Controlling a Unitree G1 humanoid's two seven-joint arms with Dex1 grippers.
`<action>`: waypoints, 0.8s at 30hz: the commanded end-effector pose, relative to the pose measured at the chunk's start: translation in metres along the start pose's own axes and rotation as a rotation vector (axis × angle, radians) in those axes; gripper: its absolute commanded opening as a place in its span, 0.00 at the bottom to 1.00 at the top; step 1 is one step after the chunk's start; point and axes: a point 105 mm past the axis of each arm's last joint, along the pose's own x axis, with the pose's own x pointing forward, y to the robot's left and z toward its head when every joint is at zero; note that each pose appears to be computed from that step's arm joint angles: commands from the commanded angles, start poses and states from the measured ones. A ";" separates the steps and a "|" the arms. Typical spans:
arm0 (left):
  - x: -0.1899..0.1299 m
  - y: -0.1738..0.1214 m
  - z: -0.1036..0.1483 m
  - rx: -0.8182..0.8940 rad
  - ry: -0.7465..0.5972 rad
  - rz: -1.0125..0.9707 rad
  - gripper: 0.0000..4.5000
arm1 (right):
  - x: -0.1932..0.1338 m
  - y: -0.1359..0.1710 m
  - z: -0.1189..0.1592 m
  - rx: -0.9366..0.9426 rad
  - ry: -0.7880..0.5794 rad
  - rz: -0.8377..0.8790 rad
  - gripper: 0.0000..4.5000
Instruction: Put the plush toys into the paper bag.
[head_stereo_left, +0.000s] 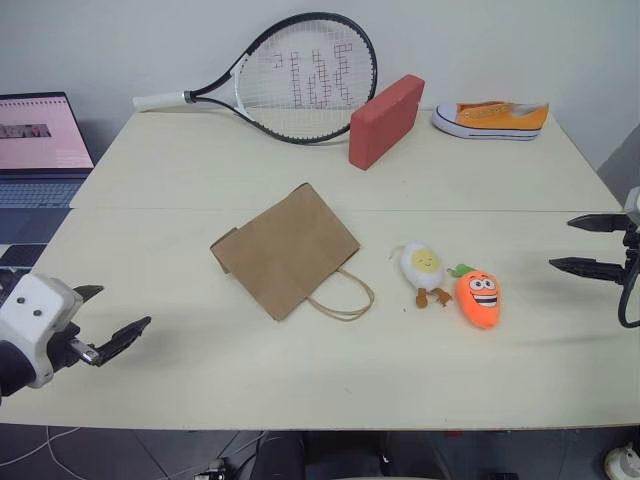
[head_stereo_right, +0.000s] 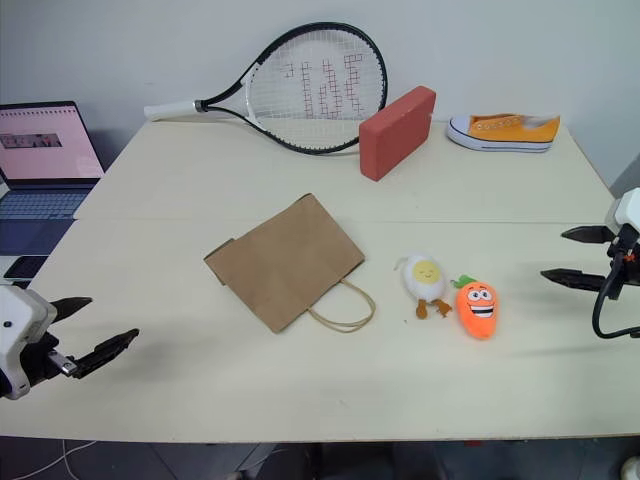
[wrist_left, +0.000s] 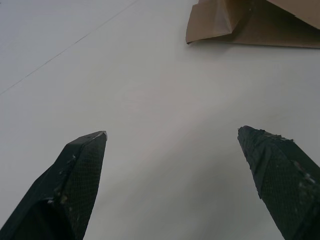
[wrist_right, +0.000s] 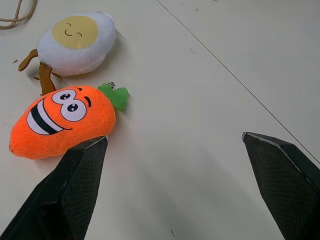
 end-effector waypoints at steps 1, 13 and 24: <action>-0.006 0.009 0.009 0.021 -0.031 0.028 0.99 | -0.006 -0.001 0.004 -0.020 0.001 -0.007 1.00; -0.005 0.009 0.004 0.021 -0.038 0.029 0.99 | -0.001 -0.001 0.004 -0.030 -0.010 -0.024 1.00; -0.005 0.008 0.011 0.082 -0.093 0.007 0.99 | 0.006 -0.002 0.010 -0.065 -0.036 -0.029 1.00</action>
